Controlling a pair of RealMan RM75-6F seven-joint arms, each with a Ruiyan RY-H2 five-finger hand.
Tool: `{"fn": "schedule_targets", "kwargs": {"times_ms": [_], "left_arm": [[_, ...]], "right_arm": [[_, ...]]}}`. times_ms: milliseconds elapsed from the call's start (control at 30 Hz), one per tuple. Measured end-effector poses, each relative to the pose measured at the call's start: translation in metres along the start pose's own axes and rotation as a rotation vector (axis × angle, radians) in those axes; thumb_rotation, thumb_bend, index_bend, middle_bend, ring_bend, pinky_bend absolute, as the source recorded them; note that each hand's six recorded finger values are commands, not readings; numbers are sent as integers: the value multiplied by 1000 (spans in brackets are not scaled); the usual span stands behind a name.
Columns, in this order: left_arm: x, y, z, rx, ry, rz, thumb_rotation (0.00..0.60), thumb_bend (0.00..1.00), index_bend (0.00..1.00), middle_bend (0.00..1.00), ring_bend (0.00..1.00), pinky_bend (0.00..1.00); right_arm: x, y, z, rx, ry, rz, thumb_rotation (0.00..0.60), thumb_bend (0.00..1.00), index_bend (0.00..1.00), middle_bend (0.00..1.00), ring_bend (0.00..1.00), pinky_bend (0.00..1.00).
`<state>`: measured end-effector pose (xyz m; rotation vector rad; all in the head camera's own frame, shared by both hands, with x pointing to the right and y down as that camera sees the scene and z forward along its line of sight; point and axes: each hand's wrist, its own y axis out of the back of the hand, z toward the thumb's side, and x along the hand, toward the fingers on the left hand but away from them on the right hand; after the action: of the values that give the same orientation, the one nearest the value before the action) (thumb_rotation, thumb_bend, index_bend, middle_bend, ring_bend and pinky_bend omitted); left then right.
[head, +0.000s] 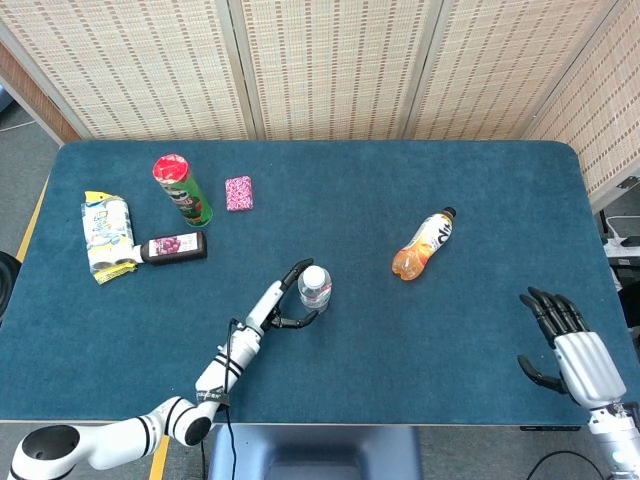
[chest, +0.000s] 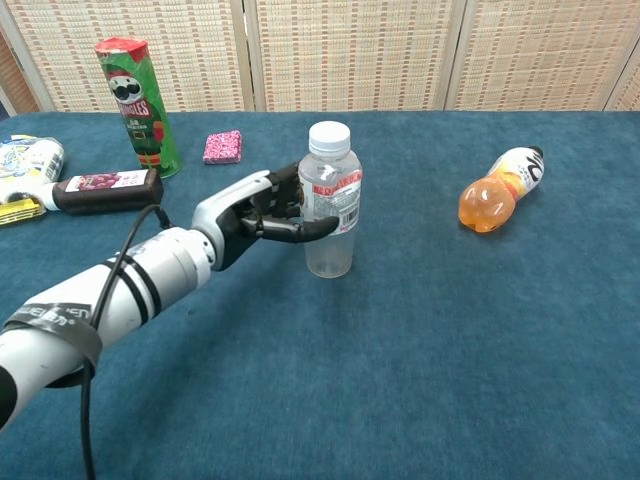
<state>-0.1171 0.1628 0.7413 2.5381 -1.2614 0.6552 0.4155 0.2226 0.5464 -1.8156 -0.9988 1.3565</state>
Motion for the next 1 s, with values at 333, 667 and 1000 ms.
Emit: {"fn": "schedule_targets", "kwargs": {"times_ms": [333,667,1000], "left_arm": [[18,-11,5,2,-1,-5,600,319,0,3,0,7],[30,-14,10,-23,-10,15,600,313,364,450,132,31],[28,-12,11,-97,-17,37,600,420,511,605,246,98]], "right_arm": [[0,1,-2,-6,-4,6,600,261,0,0,0,0],[0,2,-3,-9,-7,6,600,260,0,0,0,0],[-6,-2,6,-11,30,0,600,262,0,0,0,0]]}}
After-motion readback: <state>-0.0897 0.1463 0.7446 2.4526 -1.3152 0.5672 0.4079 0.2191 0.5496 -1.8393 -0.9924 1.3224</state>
